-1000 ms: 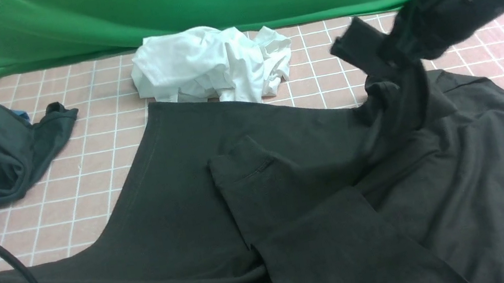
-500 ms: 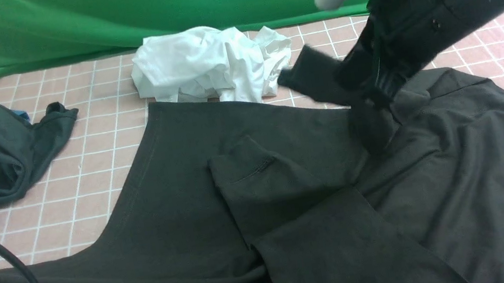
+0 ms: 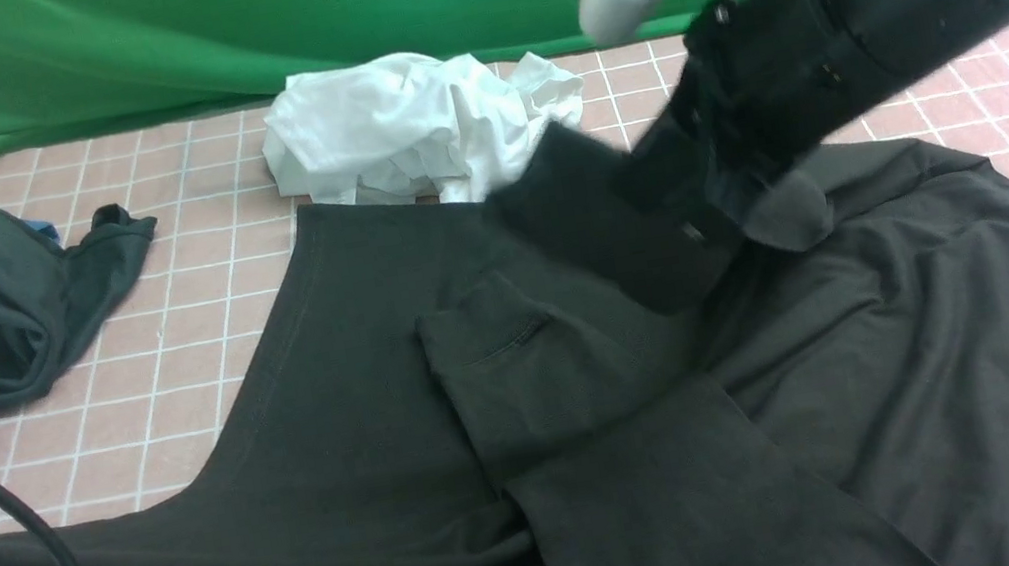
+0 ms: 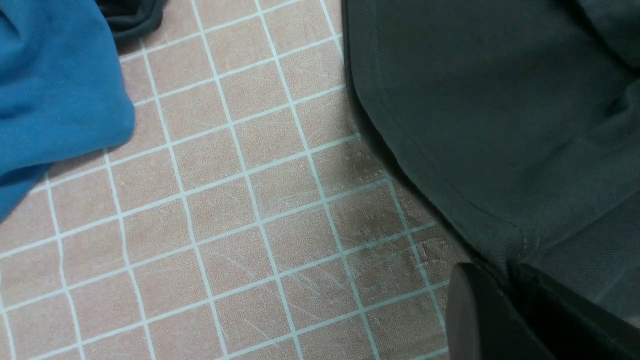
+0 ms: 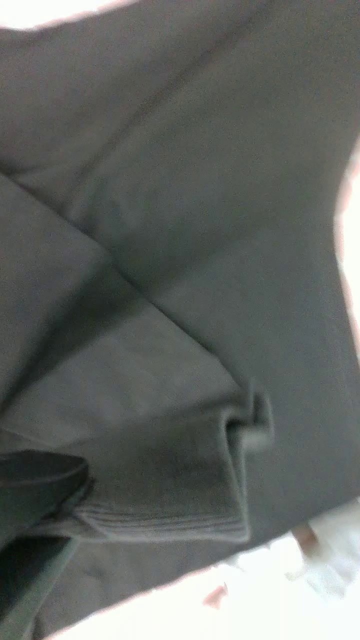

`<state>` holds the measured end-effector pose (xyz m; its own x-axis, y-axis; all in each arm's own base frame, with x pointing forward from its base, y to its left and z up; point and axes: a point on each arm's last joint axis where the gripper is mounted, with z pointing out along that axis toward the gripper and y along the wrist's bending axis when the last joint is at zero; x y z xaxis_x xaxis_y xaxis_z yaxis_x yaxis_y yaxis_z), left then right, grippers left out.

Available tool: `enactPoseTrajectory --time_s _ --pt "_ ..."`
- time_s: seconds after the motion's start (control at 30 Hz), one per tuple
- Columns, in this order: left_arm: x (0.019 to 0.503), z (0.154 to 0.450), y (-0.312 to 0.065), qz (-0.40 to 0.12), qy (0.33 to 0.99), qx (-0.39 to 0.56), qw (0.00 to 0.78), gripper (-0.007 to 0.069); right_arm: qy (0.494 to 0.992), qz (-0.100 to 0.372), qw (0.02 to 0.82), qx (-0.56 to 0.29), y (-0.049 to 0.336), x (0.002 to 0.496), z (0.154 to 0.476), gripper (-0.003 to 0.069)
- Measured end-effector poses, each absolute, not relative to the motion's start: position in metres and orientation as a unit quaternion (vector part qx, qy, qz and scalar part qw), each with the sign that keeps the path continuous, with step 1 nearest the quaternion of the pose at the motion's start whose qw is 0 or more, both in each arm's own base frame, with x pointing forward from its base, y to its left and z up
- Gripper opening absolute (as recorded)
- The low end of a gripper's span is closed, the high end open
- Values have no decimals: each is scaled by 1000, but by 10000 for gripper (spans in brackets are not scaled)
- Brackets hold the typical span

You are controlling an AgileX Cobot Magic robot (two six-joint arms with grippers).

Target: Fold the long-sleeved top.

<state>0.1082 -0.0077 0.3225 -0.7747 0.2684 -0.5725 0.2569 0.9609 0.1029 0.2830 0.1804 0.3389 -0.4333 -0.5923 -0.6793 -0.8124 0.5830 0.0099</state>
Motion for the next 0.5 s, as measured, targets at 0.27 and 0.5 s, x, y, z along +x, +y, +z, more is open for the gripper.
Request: enactPoseTrajectory --time_s 0.27,0.5 --pt "108 323 -8 8 942 139 305 35 825 189 321 -424 194 275 340 64" --pt "108 323 -8 8 942 139 305 35 824 217 233 -469 210 247 333 113"
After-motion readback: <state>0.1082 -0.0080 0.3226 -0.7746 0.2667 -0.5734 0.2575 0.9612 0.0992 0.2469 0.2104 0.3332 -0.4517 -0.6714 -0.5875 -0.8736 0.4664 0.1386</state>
